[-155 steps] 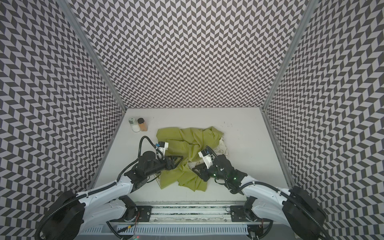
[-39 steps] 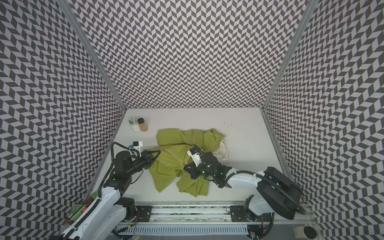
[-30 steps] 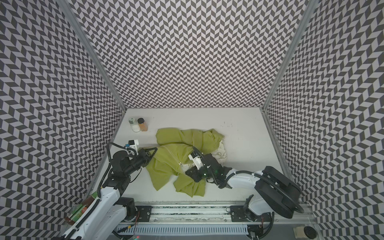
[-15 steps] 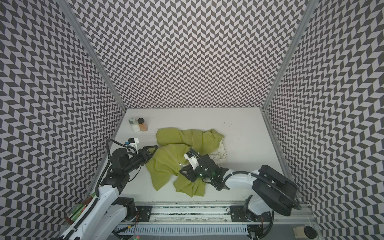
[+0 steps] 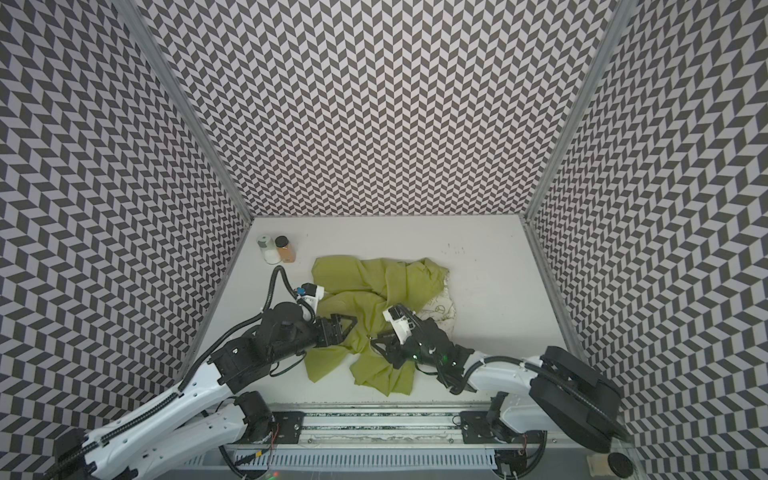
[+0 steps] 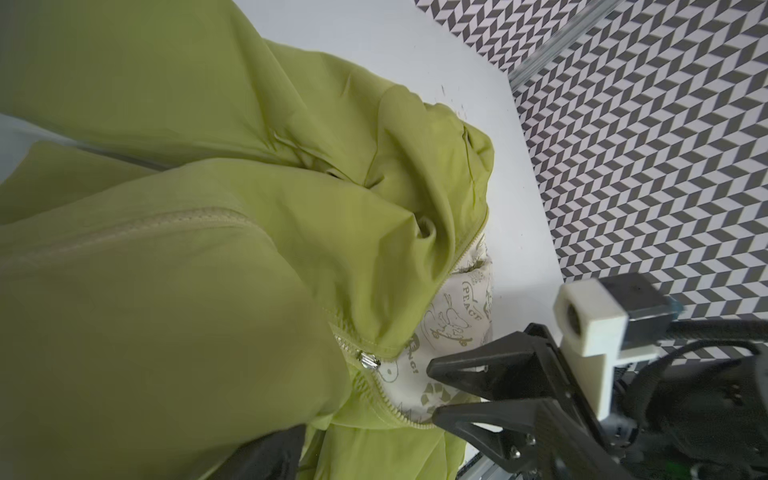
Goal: Zip up the jacket
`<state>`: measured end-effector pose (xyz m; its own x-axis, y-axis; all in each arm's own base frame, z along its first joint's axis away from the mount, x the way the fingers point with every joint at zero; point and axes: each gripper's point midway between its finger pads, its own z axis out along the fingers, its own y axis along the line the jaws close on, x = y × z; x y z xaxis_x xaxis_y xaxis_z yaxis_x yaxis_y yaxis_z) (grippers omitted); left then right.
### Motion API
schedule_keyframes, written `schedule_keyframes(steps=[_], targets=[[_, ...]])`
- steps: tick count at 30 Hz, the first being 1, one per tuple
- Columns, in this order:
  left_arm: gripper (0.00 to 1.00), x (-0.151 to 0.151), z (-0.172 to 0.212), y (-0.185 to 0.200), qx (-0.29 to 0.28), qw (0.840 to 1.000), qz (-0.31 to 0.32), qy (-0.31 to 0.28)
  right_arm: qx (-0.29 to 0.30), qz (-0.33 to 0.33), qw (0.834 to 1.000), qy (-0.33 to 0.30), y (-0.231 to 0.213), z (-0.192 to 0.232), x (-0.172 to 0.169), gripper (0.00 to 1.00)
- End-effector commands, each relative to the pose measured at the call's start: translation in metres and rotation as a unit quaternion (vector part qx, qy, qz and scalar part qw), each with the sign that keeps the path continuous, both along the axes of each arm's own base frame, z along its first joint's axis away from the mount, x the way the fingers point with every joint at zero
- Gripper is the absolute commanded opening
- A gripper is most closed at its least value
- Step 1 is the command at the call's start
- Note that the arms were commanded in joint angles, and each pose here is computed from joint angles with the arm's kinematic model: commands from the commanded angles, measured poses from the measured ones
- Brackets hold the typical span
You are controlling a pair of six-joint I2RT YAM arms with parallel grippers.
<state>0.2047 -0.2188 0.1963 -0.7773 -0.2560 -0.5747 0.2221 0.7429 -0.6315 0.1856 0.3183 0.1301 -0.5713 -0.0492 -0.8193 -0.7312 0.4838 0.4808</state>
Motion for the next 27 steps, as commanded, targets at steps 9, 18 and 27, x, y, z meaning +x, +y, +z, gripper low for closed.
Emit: schedule_keyframes(steps=[9,18,27], targets=[[0.91,0.017,0.048,0.042,0.158,0.970,0.180,-0.032,-0.030,-0.023,0.999,0.006,-0.014,-0.021,0.016,0.28],[0.89,0.002,0.090,0.070,0.090,0.977,0.180,-0.068,-0.070,-0.017,0.997,0.033,-0.010,-0.049,0.018,0.33],[0.88,0.015,-0.022,-0.014,-0.011,0.997,0.066,0.031,-0.058,-0.027,0.997,0.041,0.021,-0.044,0.047,0.36]])
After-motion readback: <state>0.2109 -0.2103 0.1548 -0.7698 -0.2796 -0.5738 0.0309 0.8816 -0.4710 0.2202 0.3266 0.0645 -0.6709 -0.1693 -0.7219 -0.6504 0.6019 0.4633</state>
